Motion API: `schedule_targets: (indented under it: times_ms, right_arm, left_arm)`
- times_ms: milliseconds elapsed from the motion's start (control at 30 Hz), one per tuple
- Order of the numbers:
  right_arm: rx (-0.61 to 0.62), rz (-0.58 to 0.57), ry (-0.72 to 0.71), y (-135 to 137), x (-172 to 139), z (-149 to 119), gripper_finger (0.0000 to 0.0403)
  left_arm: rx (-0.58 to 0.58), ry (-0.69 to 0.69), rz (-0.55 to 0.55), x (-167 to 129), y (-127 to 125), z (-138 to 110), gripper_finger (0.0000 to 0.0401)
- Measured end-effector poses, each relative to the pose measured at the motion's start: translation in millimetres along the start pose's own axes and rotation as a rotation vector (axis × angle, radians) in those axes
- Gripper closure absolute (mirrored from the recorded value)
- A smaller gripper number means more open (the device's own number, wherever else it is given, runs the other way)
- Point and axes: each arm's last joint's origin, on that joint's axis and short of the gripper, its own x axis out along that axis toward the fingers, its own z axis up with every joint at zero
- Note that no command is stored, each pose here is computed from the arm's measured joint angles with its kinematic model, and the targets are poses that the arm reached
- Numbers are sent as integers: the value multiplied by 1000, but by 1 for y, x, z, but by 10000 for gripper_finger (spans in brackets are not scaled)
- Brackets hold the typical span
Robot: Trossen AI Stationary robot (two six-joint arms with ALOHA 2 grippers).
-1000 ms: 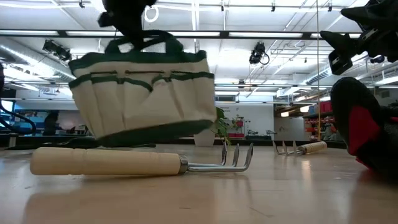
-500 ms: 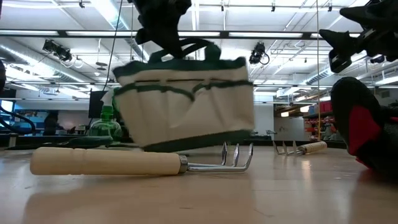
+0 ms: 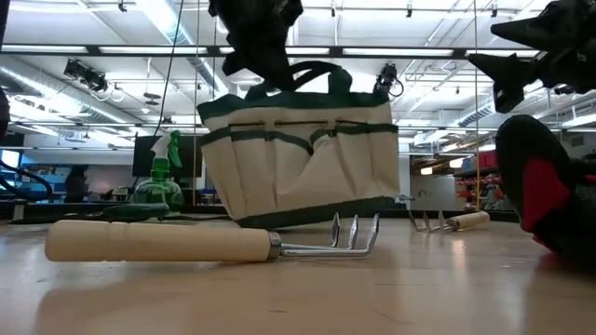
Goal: Pick & Place Garden tools in Gardening bag
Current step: Prepare the green gardening bag
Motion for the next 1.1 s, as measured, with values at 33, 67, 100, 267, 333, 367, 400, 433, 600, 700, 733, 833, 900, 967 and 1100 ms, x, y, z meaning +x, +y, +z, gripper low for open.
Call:
schedule_targets:
  times_ms: [33, 67, 100, 267, 333, 367, 400, 433, 600, 700, 733, 833, 900, 967, 1100]
  right_arm:
    - [2, -5, -2, 0, 0, 0, 183]
    - [2, -6, -4, 0, 0, 0, 183]
    - [2, -6, -4, 0, 0, 0, 183]
    - [15, -8, 2, 0, 1, 0, 183]
    - [18, -16, 8, -1, 1, -1, 183]
    - [18, -28, 12, -1, 2, -1, 183]
    - [18, -45, 15, -2, 2, -2, 183]
    - [17, -61, 18, -2, 3, -3, 183]
    - [5, -36, -60, 0, 7, 5, 183]
    - [-26, 6, -118, 3, 10, 11, 183]
    - [-41, 4, -117, 3, 11, 12, 183]
    - [-62, -4, -89, 5, 17, 19, 183]
    - [-77, -8, -76, 8, 23, 28, 183]
    - [-97, -15, -49, 11, 31, 37, 183]
    - [-148, -36, 44, 16, 50, 53, 183]
  left_arm:
    - [1, 4, 3, 2, 0, -1, 393]
    - [2, 6, 5, 3, -1, -1, 393]
    - [4, 11, 7, 5, -1, -1, 392]
    - [-2, -9, -2, 5, -2, 0, 392]
    - [-1, -27, -12, 5, -3, 2, 392]
    - [6, -36, -16, 5, -3, 3, 392]
    - [12, -40, -18, 5, -3, 4, 392]
    - [14, -40, -18, 5, -3, 3, 392]
    - [15, -39, -18, 4, -4, 3, 391]
    - [15, -39, -18, 4, -4, 3, 391]
    - [15, -39, -18, 4, -4, 3, 391]
    - [15, -39, -18, 4, -4, 3, 391]
    - [17, -39, -18, 4, -4, 3, 391]
    - [17, -38, -17, 4, -4, 3, 390]
    - [17, -39, -17, 4, -4, 3, 390]
